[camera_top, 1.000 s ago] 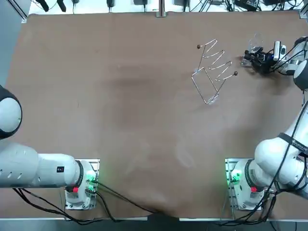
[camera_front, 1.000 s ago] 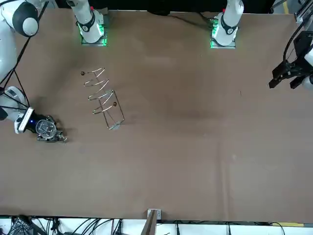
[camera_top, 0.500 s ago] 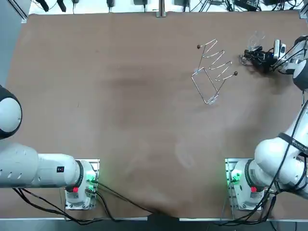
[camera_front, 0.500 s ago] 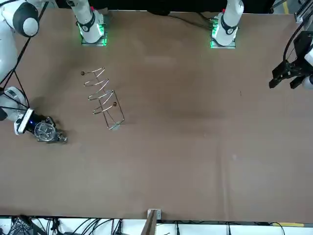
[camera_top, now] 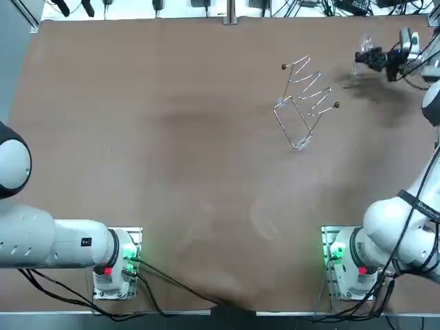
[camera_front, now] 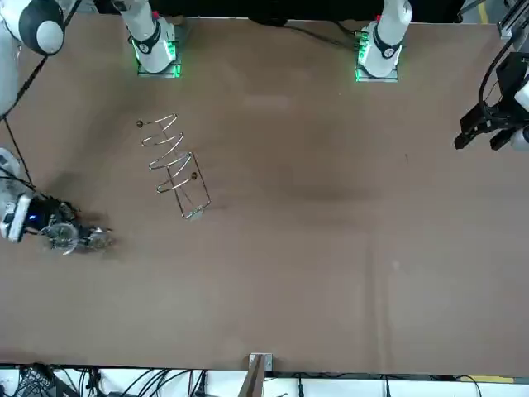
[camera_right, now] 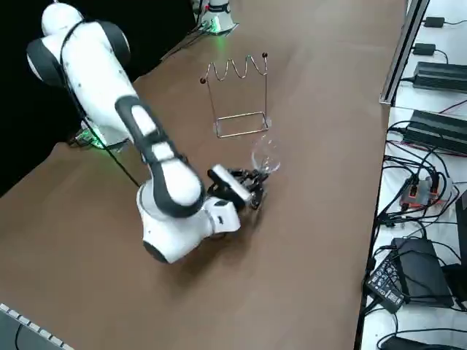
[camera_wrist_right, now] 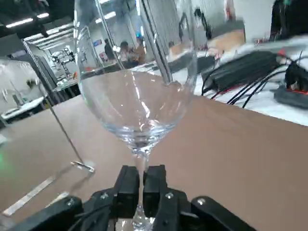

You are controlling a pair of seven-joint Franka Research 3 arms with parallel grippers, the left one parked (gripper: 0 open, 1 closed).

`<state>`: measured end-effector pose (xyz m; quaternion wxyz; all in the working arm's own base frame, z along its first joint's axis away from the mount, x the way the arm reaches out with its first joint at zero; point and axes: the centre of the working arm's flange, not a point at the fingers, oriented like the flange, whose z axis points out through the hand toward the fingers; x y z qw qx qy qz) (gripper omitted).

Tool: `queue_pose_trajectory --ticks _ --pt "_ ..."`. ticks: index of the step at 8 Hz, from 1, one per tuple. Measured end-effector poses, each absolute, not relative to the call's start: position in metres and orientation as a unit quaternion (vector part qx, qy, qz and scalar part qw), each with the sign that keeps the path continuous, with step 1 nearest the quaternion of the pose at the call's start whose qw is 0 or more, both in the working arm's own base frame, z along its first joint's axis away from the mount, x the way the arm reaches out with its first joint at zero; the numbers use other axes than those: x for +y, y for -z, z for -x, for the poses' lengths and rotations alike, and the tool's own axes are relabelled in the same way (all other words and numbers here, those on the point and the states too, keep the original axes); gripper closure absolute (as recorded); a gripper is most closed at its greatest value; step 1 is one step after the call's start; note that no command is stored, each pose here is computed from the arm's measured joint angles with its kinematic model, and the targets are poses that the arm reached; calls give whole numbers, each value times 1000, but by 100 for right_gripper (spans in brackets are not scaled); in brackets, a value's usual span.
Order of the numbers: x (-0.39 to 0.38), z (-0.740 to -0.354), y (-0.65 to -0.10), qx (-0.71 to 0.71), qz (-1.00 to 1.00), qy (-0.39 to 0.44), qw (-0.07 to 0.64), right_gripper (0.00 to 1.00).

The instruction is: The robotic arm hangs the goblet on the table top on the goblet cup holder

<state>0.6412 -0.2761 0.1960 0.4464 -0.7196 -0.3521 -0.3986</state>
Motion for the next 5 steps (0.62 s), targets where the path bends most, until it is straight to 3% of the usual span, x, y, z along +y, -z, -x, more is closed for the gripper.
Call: queue_pose_trajectory --ticks 2,5 --pt "-257 -654 -264 -312 780 292 457 91" --pt "-221 -661 -325 -180 862 126 457 91"
